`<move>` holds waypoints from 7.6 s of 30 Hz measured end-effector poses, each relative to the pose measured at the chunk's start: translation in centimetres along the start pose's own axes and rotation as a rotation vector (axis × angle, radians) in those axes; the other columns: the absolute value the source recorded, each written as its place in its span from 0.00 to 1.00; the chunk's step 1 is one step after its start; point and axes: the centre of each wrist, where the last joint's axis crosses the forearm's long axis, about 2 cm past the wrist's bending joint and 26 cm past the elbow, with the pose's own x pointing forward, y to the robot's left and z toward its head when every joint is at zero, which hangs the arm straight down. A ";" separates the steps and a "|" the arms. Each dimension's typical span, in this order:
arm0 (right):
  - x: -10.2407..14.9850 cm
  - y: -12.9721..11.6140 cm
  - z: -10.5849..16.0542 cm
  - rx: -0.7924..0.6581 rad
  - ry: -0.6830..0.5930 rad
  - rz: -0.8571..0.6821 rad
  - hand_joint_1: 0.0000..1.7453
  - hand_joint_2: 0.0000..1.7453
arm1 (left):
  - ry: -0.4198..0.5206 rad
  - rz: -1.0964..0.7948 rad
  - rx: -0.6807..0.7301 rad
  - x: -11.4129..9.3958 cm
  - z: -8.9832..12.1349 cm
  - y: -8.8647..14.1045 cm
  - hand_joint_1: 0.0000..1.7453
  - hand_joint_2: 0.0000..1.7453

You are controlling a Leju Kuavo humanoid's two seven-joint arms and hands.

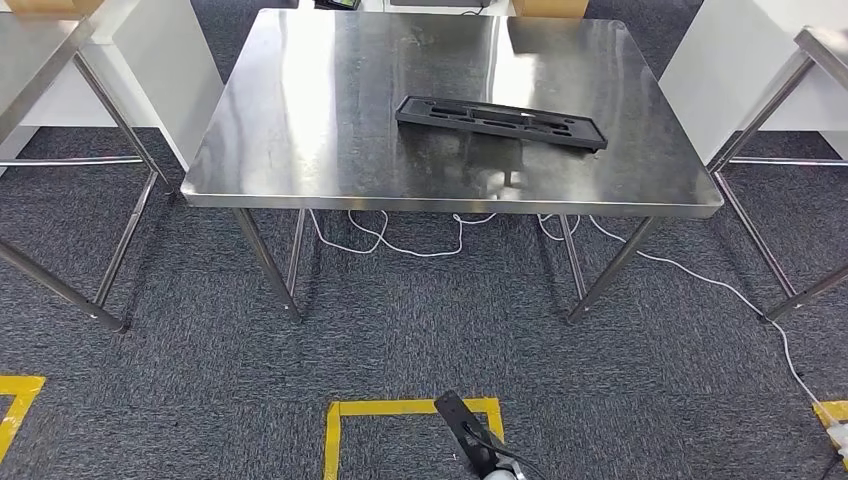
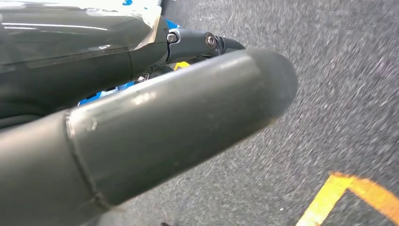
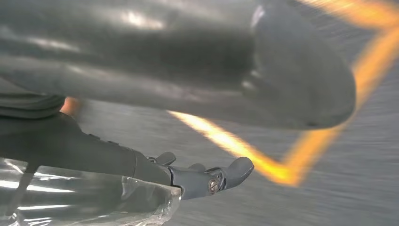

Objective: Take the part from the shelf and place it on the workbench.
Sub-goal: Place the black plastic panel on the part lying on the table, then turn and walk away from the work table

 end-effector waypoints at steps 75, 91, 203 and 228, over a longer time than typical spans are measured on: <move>-15.2 1.7 3.3 -0.154 0.441 0.207 0.00 0.00 | -0.240 -0.139 -0.217 2.3 -2.0 2.3 0.00 0.00; -16.8 1.5 3.8 -0.177 0.480 0.117 0.00 0.00 | -0.280 -0.173 -0.248 1.7 -2.3 2.6 0.00 0.00; -16.7 3.0 4.3 -0.128 0.606 -0.126 0.00 0.00 | -0.353 -0.448 -0.173 2.3 -2.9 3.5 0.00 0.00; -16.7 2.9 4.3 -0.130 0.610 -0.129 0.00 0.00 | -0.368 -0.444 -0.178 2.8 -2.5 3.2 0.00 0.00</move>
